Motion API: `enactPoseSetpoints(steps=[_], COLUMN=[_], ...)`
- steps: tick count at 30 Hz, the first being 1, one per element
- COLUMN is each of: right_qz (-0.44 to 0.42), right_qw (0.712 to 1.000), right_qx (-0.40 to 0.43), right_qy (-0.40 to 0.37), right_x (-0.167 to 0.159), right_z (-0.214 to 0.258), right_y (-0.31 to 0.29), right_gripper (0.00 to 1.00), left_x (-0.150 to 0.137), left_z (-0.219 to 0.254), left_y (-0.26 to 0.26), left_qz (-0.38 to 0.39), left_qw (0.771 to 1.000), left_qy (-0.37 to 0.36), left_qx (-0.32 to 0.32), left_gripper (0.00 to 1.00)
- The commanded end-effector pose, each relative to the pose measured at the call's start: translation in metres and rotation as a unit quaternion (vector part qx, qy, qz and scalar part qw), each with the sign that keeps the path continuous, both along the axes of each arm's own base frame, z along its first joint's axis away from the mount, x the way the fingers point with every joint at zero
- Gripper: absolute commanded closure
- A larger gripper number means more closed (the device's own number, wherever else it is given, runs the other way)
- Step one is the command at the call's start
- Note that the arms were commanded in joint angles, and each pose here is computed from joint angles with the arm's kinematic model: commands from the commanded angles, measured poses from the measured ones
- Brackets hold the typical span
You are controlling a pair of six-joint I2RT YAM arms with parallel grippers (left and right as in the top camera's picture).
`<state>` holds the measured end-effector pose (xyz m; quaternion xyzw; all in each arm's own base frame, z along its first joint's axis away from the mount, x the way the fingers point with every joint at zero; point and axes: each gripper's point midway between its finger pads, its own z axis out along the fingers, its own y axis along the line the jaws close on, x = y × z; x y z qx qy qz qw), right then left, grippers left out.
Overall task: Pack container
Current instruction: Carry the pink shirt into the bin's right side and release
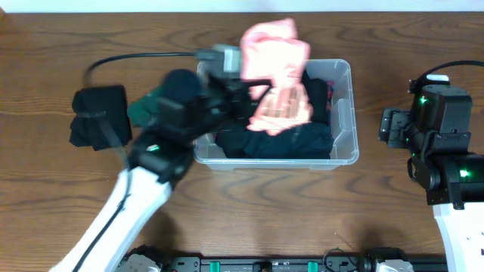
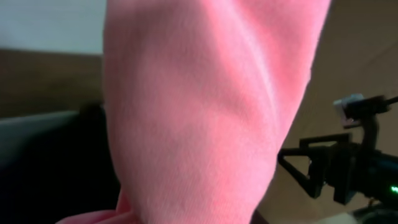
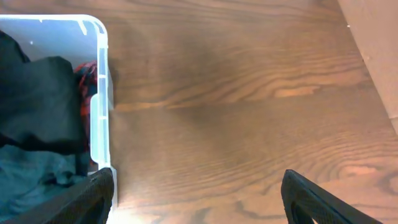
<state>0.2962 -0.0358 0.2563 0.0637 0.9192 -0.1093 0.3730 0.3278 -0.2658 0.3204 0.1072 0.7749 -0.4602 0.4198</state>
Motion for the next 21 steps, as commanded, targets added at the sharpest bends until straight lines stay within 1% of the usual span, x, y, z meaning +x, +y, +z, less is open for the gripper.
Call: enactPoseSetpoints(steps=[1,5,8,14,17,18,19,20,21], right_qz=[-0.013,-0.013,-0.012,-0.011,-0.01,-0.01,-0.01,-0.01,-0.01], right_qw=[1.0,1.0,1.0,1.0,1.0,1.0,1.0,1.0,1.0], right_qx=[0.002,0.002,0.003,0.003,0.004,0.004,0.004,0.004,0.004], right_qy=[-0.008,-0.007,-0.007,-0.003,-0.002,-0.001,-0.001,0.001,0.002], right_x=[0.0,0.0,0.0,0.001,0.001,0.001,0.001,0.002,0.002], right_z=[0.006,0.005,0.005,0.003,0.002,0.002,0.001,0.001,0.0], right_y=[-0.004,-0.004,-0.003,-0.003,-0.003,-0.003,-0.003,-0.003,-0.003], right_gripper=[0.16,0.16,0.16,0.17,0.16,0.16,0.16,0.16,0.16], left_x=[0.01,0.011,0.014,0.022,0.019,0.018,0.018,0.019,0.02], left_z=[-0.024,-0.056,-0.084,-0.142,-0.165,-0.169,-0.174,-0.177,-0.179], left_y=[-0.041,-0.083,-0.105,-0.121,-0.125,-0.126,-0.125,-0.123,-0.119], left_qz=[0.01,-0.019,-0.03,-0.035,-0.042,-0.044,-0.044,-0.042,-0.044], left_qw=[0.999,0.998,0.996,0.993,0.989,0.988,0.987,0.986,0.987], left_qy=[0.039,0.058,0.078,0.113,0.143,0.15,0.155,0.158,0.153], left_qx=[-0.013,-0.019,-0.019,0.01,0.018,0.019,0.023,0.03,0.037], left_gripper=[0.94,0.94,0.94,0.94,0.93,0.86,0.74,0.55,0.44])
